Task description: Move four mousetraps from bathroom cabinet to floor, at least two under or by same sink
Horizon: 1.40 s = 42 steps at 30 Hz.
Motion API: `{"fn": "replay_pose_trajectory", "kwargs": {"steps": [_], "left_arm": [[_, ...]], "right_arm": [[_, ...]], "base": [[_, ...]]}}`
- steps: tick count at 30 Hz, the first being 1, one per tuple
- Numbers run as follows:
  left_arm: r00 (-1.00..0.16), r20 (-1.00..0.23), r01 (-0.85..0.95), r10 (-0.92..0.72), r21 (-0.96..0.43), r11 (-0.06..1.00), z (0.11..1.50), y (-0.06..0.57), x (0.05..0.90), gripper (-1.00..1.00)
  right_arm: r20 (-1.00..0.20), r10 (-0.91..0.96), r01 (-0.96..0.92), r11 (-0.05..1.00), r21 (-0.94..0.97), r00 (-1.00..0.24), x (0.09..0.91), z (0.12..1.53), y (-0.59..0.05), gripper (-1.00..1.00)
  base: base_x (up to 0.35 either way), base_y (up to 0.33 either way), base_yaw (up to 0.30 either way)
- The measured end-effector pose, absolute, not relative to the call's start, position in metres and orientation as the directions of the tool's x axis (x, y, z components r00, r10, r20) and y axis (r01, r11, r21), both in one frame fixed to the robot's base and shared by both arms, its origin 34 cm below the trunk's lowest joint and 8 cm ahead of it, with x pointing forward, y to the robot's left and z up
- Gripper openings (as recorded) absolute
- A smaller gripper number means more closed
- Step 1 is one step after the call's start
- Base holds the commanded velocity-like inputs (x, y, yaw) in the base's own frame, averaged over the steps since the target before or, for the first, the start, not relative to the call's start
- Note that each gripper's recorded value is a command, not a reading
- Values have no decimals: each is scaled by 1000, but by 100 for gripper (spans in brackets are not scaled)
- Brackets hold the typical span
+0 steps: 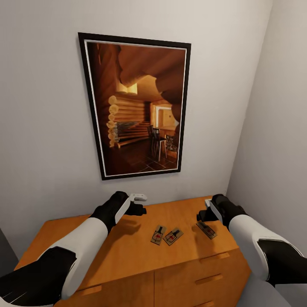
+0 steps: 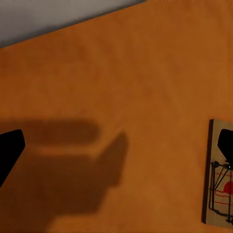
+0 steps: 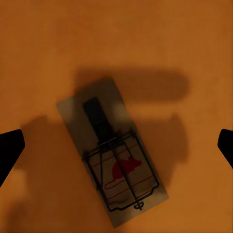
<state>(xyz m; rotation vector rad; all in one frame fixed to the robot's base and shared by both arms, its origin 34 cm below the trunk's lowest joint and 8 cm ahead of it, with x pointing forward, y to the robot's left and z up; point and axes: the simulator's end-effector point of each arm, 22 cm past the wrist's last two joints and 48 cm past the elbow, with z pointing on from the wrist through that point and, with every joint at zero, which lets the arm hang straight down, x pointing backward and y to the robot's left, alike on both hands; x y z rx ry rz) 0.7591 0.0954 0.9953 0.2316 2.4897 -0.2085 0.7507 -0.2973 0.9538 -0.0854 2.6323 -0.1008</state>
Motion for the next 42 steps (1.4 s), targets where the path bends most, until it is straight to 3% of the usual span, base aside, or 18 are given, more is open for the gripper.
{"fn": "replay_pose_trajectory", "kwargs": {"steps": [42], "left_arm": [[-790, -602, 215, 116, -95, 972, 983, 95, 764, 100]], "right_arm": [[-494, -81, -43, 995, -87, -866, 757, 939, -298, 100]], "base": [[0, 0, 0]]}}
